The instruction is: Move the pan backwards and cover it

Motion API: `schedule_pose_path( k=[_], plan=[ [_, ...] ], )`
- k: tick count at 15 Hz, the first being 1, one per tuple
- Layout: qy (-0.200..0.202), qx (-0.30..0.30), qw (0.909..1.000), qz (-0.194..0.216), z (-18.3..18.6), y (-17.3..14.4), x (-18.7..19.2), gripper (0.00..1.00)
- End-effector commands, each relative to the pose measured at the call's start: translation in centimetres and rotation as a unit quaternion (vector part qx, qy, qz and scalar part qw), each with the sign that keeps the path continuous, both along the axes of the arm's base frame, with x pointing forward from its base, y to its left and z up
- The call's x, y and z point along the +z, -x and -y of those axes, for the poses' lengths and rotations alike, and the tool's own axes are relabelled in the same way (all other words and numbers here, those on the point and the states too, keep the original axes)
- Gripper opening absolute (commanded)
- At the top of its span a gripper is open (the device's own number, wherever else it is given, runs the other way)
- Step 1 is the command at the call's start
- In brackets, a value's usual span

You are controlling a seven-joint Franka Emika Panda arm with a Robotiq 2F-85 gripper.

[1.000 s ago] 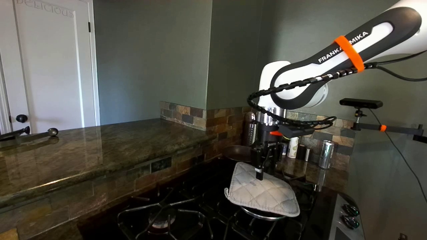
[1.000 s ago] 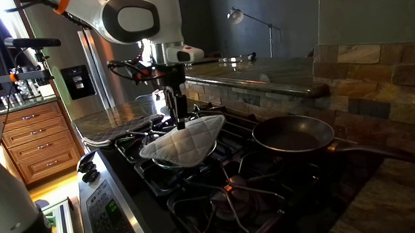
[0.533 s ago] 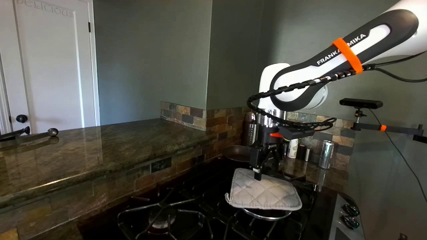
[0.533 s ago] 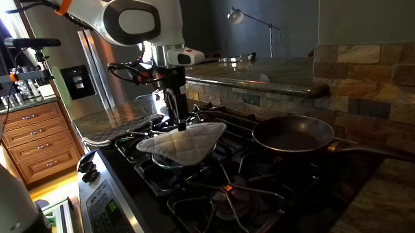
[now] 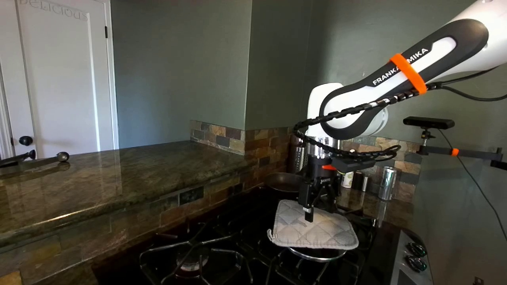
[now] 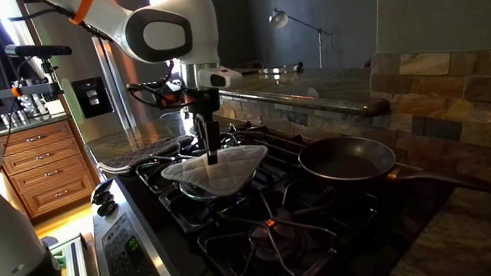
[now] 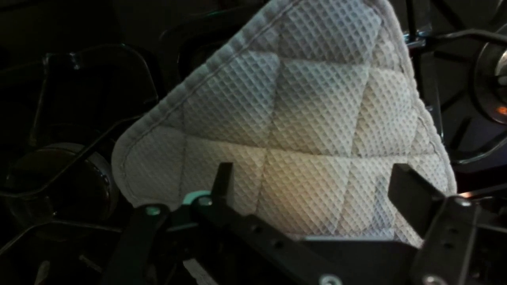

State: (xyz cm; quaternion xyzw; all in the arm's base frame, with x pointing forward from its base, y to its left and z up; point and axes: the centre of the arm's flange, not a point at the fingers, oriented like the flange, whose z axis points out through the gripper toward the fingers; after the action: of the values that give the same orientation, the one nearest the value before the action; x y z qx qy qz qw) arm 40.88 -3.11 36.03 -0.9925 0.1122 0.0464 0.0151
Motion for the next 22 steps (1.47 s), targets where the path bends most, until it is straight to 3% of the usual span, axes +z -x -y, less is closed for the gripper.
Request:
schedule_pose_path(
  k=[1,4,10,13,15,16,19,22],
  plan=[
    [0.001,-0.015,0.9997,0.017,-0.4,-0.1,-1.3,0.92],
    [0.003,-0.019,0.9991,0.039,-0.7,-0.6,-1.7,0.83],
    [0.009,-0.013,0.9996,0.025,-1.1,-0.4,-2.1,1.00],
    [0.011,-0.014,0.9995,0.025,-1.2,-0.5,-2.1,0.98],
    [0.014,-0.015,0.9995,0.023,-1.4,-0.6,-2.4,0.88],
    [0.015,-0.016,0.9995,0.023,-1.5,-0.7,-2.5,0.69],
    [0.020,-0.019,0.9994,0.021,-1.6,-0.8,-2.7,0.57],
    [0.026,-0.024,0.9991,0.022,-1.6,-1.0,-2.8,0.32]
  ],
)
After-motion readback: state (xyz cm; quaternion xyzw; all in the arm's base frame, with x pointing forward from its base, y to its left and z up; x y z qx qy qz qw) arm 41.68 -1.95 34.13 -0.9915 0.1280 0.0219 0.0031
